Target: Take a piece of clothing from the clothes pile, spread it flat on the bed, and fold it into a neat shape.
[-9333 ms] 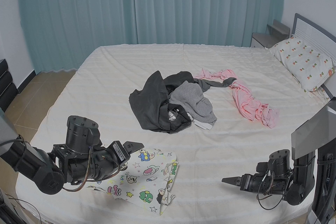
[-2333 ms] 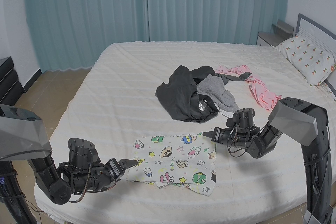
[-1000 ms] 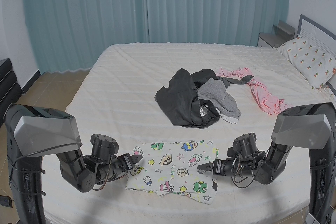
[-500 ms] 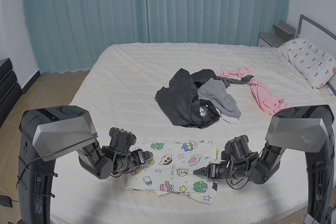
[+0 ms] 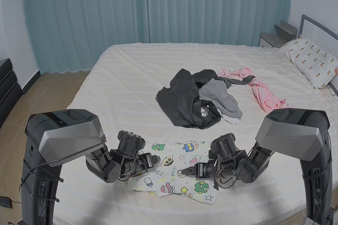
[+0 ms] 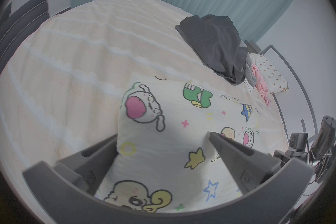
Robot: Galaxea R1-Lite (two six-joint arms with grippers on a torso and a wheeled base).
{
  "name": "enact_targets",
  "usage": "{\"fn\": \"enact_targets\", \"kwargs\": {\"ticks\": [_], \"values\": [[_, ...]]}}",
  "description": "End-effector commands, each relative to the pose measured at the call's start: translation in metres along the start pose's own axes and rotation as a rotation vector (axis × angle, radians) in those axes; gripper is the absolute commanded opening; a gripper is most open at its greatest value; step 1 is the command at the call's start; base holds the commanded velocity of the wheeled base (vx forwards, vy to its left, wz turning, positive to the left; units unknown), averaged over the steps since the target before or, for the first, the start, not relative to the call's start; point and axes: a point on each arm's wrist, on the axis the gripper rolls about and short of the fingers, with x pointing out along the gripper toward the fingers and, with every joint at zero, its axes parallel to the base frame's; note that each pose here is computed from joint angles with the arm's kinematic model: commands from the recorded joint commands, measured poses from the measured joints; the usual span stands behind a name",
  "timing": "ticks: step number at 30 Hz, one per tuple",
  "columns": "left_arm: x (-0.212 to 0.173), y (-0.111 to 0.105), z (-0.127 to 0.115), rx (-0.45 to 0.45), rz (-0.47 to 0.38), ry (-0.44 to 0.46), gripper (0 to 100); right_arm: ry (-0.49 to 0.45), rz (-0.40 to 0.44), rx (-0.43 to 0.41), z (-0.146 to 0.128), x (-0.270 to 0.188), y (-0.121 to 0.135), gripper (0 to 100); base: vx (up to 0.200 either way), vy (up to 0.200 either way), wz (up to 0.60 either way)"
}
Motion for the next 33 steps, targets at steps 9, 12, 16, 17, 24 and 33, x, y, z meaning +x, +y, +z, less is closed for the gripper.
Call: {"fn": "enact_targets", "kwargs": {"ticks": [9,12,16,17,24,33], "values": [[-0.022,-0.001,-0.001,-0.003,-0.009,0.003,0,-0.032,0.015,0.008,-0.005,-0.003,-0.002,0,0.0,0.0,0.0],[-0.029,-0.001,-0.001,-0.005,-0.014,0.007,0,-0.069,0.034,0.004,-0.007,-0.009,-0.003,0,0.0,0.0,0.0],[-0.037,-0.006,-0.003,-0.023,-0.028,0.008,0,-0.087,0.043,0.005,-0.009,-0.016,-0.003,0,0.0,0.0,0.0],[-0.039,-0.008,-0.002,-0.037,-0.033,0.005,0,-0.088,0.044,0.012,-0.01,-0.017,-0.004,0,0.0,0.0,0.0],[-0.046,-0.016,-0.005,-0.064,-0.053,0.008,0,-0.141,0.114,0.082,-0.002,-0.043,0.011,0,0.0,0.0,0.0],[-0.051,-0.021,-0.004,-0.09,-0.066,0.001,0,-0.148,0.129,0.074,-0.002,-0.045,0.018,0,-0.111,0.0,0.0]]}}
